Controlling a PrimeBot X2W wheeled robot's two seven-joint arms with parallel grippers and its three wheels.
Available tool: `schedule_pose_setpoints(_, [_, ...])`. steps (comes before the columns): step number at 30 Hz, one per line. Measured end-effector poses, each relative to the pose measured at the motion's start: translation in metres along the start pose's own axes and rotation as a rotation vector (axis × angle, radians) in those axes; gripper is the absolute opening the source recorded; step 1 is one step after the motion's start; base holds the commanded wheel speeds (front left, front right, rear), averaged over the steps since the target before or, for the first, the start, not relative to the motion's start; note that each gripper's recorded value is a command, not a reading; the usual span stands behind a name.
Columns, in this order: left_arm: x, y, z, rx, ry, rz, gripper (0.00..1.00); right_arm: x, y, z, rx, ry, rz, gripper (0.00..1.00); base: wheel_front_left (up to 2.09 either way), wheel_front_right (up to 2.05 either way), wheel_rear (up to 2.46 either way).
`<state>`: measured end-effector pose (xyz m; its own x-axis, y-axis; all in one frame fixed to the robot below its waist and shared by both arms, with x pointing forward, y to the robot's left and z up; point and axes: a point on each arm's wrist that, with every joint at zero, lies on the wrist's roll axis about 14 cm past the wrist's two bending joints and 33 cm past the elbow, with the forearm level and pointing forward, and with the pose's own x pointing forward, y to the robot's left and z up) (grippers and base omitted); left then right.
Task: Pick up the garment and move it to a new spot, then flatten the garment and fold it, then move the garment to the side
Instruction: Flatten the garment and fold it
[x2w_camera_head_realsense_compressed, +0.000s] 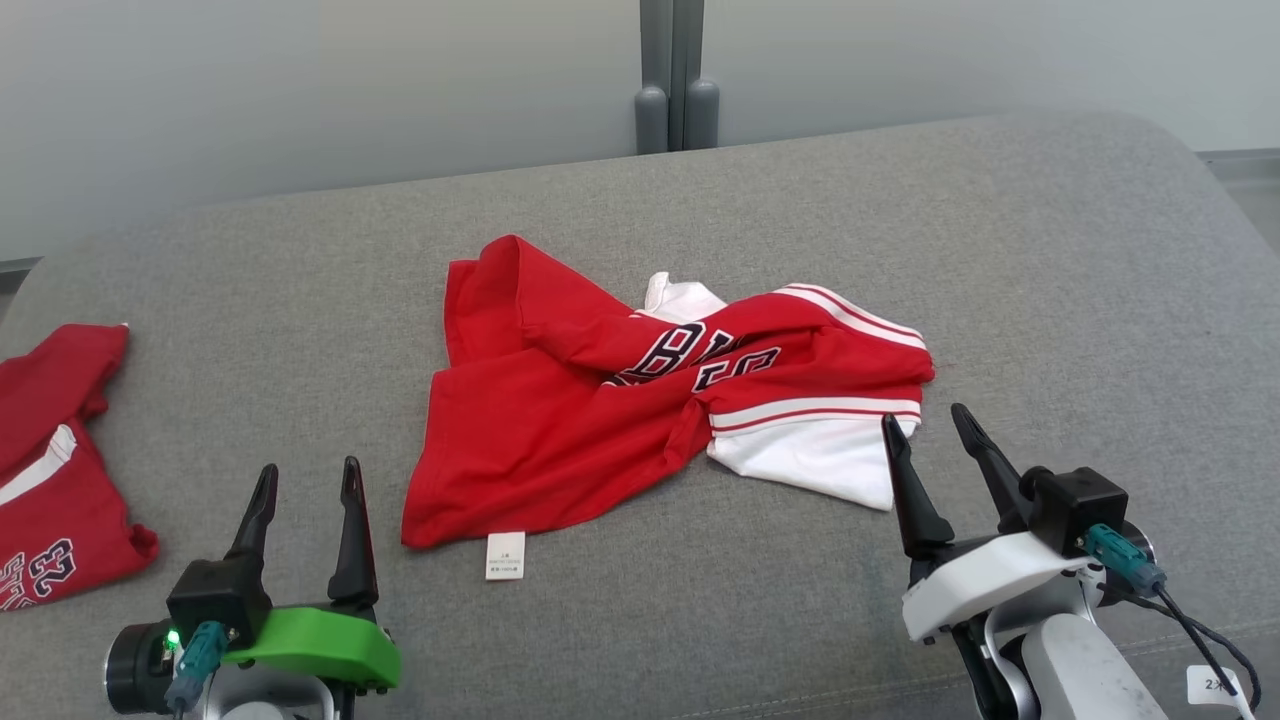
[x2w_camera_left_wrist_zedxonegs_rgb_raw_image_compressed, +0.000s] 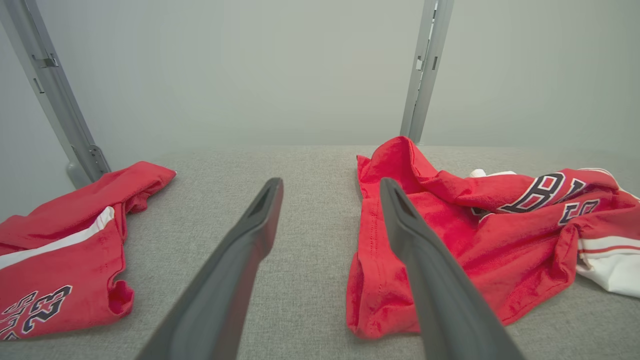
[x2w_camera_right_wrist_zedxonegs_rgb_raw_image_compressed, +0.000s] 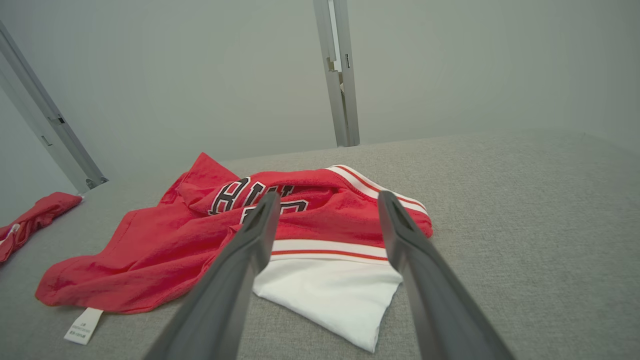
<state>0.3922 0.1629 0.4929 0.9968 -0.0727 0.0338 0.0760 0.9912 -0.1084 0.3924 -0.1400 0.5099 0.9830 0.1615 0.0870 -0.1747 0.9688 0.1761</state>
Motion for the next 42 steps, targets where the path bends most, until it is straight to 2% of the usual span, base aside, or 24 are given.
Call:
schedule_pose_setpoints(8, [-0.017, 0.011, 0.022, 0.014, -0.074, 0.06, 1.0, -0.009, -0.011, 0.011, -0.009, -0.031, -0.038, 1.0, 0.0, 0.0, 0.0])
schedule_pose_setpoints(23, [-0.041, 0.02, 0.016, 0.058, -0.055, 0.101, 1.0, -0.037, -0.049, 0.015, -0.026, -0.03, -0.161, 1.0, 0.0, 0.0, 0.0])
schedule_pose_setpoints(42, [-0.055, 0.023, 0.011, 0.088, -0.036, 0.091, 1.0, -0.039, -0.047, 0.016, -0.032, -0.017, -0.157, 1.0, 0.0, 0.0, 0.0])
